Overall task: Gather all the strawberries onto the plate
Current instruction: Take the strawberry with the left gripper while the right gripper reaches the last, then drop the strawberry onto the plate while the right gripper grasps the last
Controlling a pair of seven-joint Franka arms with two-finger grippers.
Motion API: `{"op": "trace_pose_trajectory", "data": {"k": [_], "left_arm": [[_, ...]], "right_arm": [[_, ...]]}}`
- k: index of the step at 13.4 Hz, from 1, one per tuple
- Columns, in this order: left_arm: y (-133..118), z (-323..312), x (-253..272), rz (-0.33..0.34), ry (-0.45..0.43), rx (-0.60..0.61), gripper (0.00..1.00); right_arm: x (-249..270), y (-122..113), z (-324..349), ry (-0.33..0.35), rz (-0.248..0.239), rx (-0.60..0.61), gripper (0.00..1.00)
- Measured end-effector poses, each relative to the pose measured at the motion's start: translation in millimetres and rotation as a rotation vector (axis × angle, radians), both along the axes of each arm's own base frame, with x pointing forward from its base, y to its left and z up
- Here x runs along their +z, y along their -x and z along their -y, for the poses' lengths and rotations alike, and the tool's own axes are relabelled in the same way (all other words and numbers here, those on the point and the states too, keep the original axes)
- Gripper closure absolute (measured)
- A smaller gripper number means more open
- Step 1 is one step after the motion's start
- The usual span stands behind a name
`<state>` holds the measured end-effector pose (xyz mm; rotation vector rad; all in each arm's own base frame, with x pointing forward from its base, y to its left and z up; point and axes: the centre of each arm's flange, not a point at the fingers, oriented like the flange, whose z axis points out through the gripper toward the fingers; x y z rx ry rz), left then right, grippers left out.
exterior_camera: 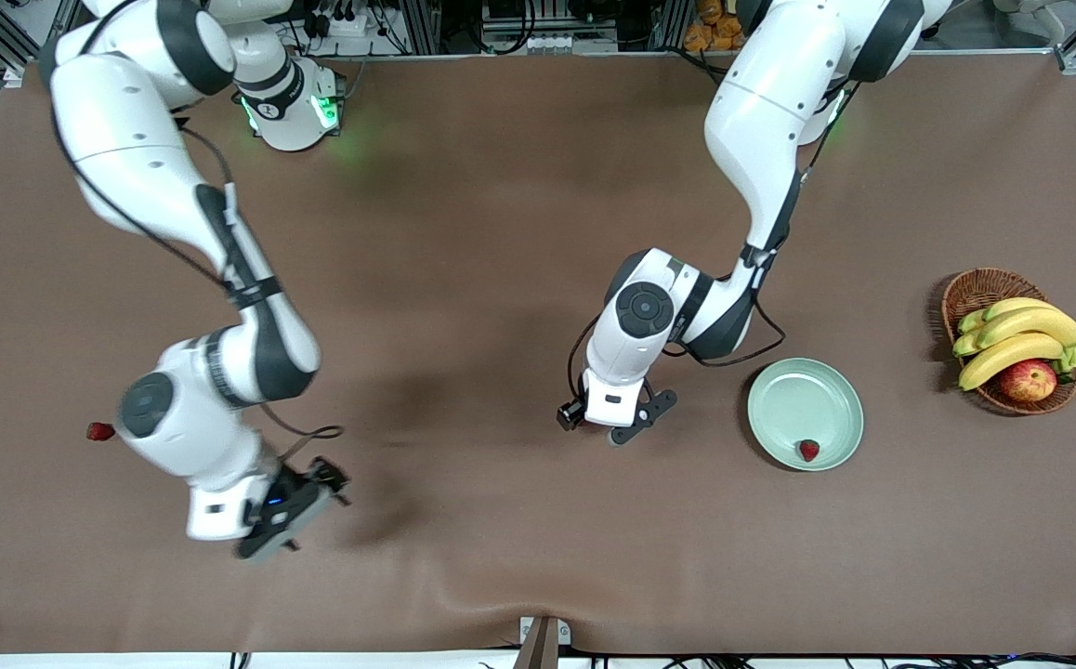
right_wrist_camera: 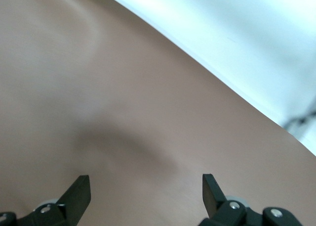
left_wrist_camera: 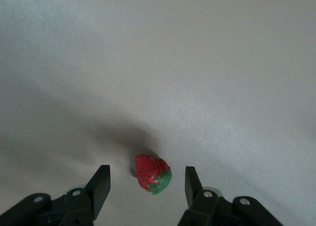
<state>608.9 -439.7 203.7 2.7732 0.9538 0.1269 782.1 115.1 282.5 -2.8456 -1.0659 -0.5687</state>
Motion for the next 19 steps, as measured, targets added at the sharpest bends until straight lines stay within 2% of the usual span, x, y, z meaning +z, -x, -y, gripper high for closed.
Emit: {"op": "trace_pose_trajectory", "data": {"k": [1, 3, 7, 10, 12, 16, 19], "left_arm": [[0.9, 2.4, -1.3, 0.001, 0.002, 0.001, 0.35], [1.3, 4.6, -1.0, 0.004, 0.005, 0.003, 0.36], [3.6, 9.3, -17.5, 0.03, 0.022, 0.014, 0.43], [3.7, 8.8, -21.2, 0.03, 0.021, 0.015, 0.51], [3.2, 8.5, -21.1, 0.031, 0.021, 0.015, 0.66], [-4.6, 3.3, -13.1, 0.071, -0.023, -0.024, 0.66], [-37.4, -42.4, 24.2, 0.048, -0.079, -0.033, 0.66]], "right_arm": [[0.0, -1.4, 22.3, 0.021, -0.018, -0.029, 0.0], [12.0, 0.7, 50.8, 0.053, -0.073, -0.1, 0.0], [72.2, 22.4, 104.9, 0.11, -0.243, -0.24, 0.0], [74.9, 37.8, 169.4, 0.116, -0.34, -0.336, 0.0], [61.8, 49.1, 213.9, 0.109, -0.395, -0.393, 0.0], [35.4, 69.3, 274.5, 0.119, -0.458, -0.472, 0.0], [14.8, 78.9, 309.8, 0.119, -0.471, -0.519, 0.0]]}}
